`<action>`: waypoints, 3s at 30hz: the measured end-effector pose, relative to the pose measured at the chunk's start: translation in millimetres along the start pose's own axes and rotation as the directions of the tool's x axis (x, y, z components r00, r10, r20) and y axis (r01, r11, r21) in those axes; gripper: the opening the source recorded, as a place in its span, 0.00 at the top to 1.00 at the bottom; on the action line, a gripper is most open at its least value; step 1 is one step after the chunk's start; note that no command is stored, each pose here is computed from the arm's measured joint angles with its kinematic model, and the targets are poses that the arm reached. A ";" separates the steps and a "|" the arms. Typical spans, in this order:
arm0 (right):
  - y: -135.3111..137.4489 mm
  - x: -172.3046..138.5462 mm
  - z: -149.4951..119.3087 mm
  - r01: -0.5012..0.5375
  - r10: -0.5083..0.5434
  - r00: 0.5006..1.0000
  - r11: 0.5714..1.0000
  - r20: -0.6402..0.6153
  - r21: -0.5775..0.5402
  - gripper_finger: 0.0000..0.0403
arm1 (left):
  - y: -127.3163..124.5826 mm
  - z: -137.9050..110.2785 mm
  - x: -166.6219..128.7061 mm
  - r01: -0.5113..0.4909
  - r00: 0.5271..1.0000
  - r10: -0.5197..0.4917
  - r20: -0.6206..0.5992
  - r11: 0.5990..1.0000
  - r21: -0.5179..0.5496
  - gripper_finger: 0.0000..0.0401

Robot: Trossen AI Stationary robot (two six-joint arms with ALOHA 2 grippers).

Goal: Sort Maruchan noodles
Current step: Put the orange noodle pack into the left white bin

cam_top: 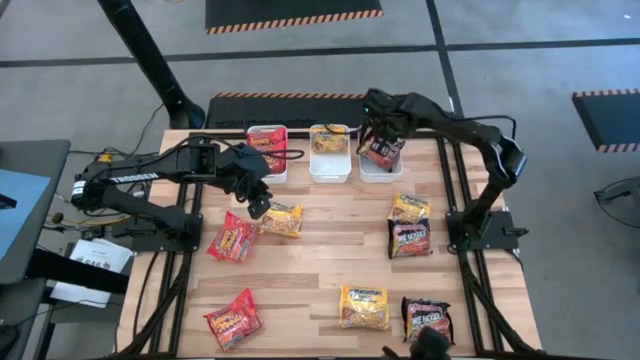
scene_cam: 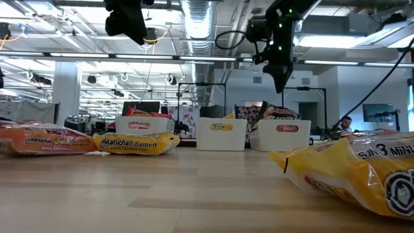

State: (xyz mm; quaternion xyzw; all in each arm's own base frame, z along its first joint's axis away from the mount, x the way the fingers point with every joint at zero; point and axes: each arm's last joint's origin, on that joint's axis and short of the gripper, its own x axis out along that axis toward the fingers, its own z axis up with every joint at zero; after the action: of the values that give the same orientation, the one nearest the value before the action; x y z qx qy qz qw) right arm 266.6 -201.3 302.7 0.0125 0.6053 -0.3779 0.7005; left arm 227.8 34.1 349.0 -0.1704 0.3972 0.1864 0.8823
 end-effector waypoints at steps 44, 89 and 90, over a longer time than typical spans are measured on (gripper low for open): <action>38.3 -49.3 -20.8 -0.043 0.030 0.984 0.997 -0.176 -0.068 0.74 | -77.1 -79.6 -6.4 0.126 0.788 -0.167 -0.593 0.986 -0.110 0.56; 155.7 -122.5 -66.8 -0.175 0.168 0.980 0.983 -0.109 -0.060 0.74 | -125.3 -191.9 25.8 0.250 0.798 -0.298 -0.523 0.955 -0.161 0.56; 156.2 -122.8 -67.1 -0.175 0.169 0.980 0.983 -0.108 -0.054 0.74 | -127.0 -192.4 27.7 0.250 0.799 -0.299 -0.522 0.954 -0.164 0.56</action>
State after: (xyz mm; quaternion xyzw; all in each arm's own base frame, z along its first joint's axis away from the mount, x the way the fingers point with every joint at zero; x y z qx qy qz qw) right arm 297.6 5.2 321.4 0.0623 0.6489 -0.2955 0.6984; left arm 181.2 -157.7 226.6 -0.3100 0.5924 0.0179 0.7433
